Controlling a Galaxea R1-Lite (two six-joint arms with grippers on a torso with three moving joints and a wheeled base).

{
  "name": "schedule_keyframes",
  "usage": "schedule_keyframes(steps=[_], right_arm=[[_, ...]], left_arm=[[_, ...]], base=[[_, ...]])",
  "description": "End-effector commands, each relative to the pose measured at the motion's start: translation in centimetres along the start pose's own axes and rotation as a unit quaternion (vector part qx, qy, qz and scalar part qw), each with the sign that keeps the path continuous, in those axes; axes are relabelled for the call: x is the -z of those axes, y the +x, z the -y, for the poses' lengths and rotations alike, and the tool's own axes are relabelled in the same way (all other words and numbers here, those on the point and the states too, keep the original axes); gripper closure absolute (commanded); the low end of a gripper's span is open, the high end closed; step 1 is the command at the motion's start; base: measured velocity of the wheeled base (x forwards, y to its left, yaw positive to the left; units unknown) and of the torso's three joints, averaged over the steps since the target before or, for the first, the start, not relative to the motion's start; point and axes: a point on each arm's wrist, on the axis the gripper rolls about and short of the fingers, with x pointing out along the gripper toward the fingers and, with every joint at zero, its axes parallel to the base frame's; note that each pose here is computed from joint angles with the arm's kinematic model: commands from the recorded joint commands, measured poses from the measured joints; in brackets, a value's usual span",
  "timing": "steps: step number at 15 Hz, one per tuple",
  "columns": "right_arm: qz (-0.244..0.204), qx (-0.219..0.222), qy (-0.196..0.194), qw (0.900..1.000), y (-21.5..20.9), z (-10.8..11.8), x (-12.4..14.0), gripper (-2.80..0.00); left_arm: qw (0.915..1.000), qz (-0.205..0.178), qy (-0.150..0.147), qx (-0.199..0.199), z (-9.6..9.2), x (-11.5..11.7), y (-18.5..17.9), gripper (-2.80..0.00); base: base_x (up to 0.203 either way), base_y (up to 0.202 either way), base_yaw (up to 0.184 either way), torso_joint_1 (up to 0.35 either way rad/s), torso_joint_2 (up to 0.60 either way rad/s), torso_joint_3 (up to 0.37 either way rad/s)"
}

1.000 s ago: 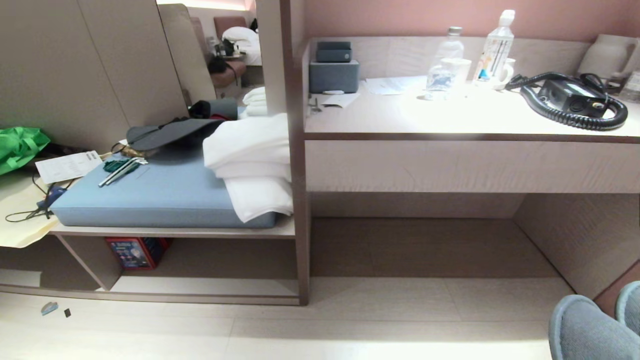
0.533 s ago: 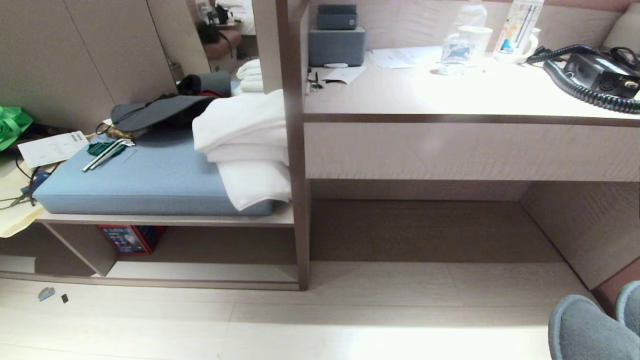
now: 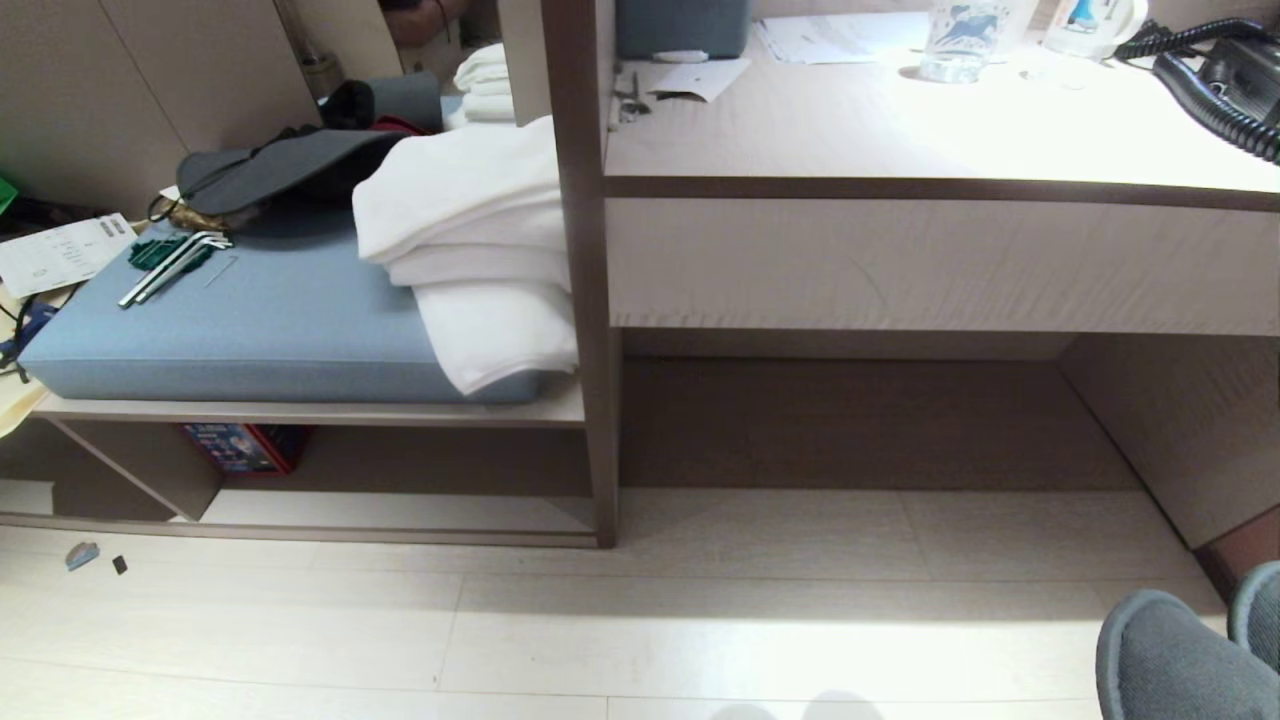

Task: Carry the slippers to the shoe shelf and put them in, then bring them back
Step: Place the slippers on the floor

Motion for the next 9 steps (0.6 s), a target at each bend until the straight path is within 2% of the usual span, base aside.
schedule_keyframes(steps=[1, 9], right_arm=[[0.0, 0.0, 0.0, 1.0, 0.0, 0.0, 0.0, 0.0], [0.0, 0.0, 0.0, 1.0, 0.0, 0.0, 0.0, 0.0]], left_arm=[[1.0, 0.0, 0.0, 0.0, 0.0, 0.0, 0.01, 0.0], [1.0, -0.001, 0.0, -0.001, 0.0, 0.04, 0.02, 0.0]], base=[[0.0, 0.0, 0.0, 0.004, 0.01, -0.195], [0.0, 0.0, 0.0, 0.004, 0.0, -0.199]])
